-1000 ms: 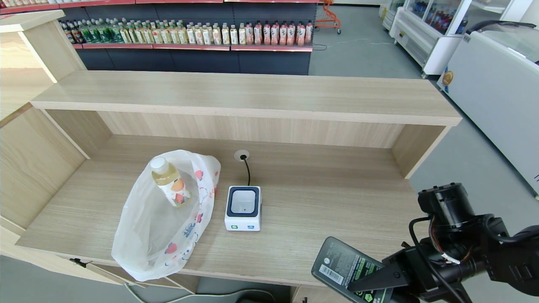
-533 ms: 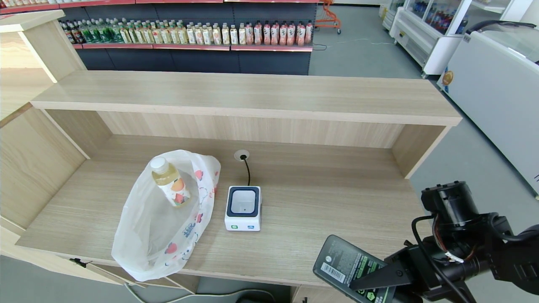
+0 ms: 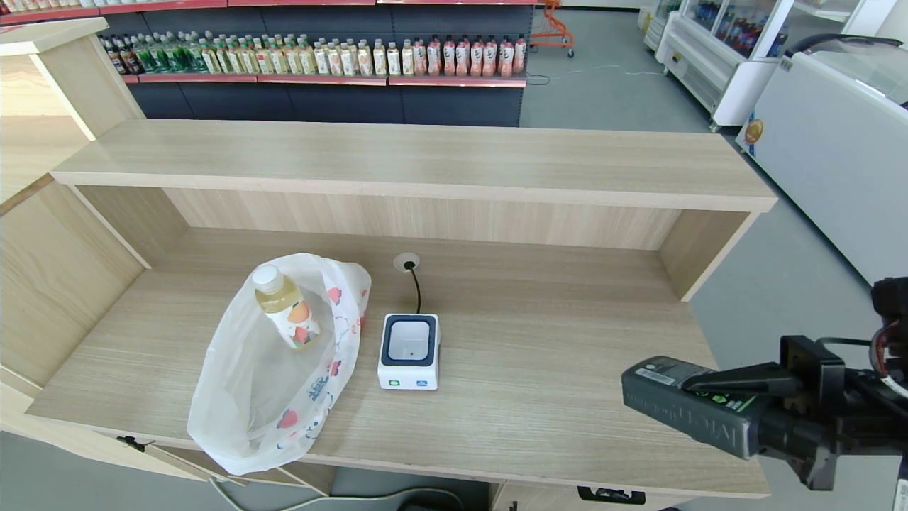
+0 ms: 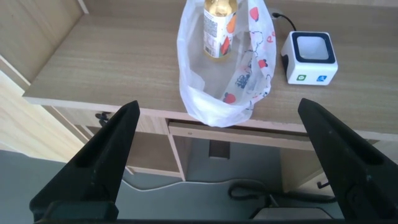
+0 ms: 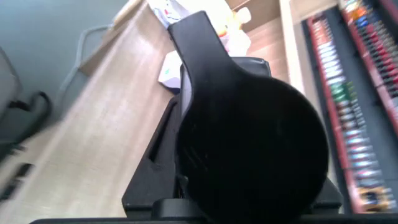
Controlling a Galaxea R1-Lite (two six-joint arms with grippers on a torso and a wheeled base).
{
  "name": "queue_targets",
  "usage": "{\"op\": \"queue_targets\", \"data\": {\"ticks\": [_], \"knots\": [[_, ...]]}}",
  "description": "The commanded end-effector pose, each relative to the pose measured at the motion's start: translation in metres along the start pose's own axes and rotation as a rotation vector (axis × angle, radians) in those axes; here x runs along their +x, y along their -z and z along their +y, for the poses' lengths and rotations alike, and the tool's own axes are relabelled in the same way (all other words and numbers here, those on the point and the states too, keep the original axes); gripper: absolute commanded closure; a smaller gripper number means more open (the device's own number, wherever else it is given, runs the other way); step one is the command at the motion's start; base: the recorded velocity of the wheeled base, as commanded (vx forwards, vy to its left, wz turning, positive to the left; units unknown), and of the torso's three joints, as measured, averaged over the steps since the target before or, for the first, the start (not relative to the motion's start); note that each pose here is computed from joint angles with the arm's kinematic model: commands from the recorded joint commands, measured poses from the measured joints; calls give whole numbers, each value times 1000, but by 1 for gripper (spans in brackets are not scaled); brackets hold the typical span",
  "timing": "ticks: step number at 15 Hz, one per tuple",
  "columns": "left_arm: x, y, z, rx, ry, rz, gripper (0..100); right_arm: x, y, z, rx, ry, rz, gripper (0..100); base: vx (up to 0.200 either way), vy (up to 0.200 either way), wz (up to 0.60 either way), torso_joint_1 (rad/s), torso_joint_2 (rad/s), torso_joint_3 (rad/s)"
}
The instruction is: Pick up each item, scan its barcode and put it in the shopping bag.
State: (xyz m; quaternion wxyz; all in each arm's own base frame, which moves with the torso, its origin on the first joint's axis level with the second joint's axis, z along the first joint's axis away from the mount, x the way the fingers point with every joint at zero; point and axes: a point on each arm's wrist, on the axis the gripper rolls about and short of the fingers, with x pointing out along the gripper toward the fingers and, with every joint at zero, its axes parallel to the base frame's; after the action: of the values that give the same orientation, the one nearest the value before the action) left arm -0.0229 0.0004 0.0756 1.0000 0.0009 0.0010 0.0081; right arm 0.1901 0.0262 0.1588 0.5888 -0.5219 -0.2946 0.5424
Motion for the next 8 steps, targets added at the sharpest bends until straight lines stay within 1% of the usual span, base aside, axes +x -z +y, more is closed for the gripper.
{"op": "queue_targets", "data": {"ticks": [1,2,3,4,5,6,7,8], "knots": [[0,0,0,0,-1,0,0,-16,-18,-14,214,29,52,100,0,0,0,0,0,0],[0,0,0,0,-1,0,0,-22,-21,-22,366,57,71,100,0,0,0,0,0,0],[0,0,0,0,-1,0,0,-34,-24,-34,580,119,150,100,0,0,0,0,0,0],[0,0,0,0,-1,0,0,-42,-27,-39,793,180,215,100,0,0,0,0,0,0],[0,0,0,0,-1,0,0,-48,-32,-41,1067,258,243,100,0,0,0,0,0,0],[0,0,0,0,-1,0,0,-51,-34,-42,1229,310,253,100,0,0,0,0,0,0],[0,0,0,0,-1,0,0,-54,-39,-40,1551,421,268,100,0,0,0,0,0,0],[0,0,0,0,-1,0,0,-54,-42,-37,1710,472,263,100,0,0,0,0,0,0]]}}
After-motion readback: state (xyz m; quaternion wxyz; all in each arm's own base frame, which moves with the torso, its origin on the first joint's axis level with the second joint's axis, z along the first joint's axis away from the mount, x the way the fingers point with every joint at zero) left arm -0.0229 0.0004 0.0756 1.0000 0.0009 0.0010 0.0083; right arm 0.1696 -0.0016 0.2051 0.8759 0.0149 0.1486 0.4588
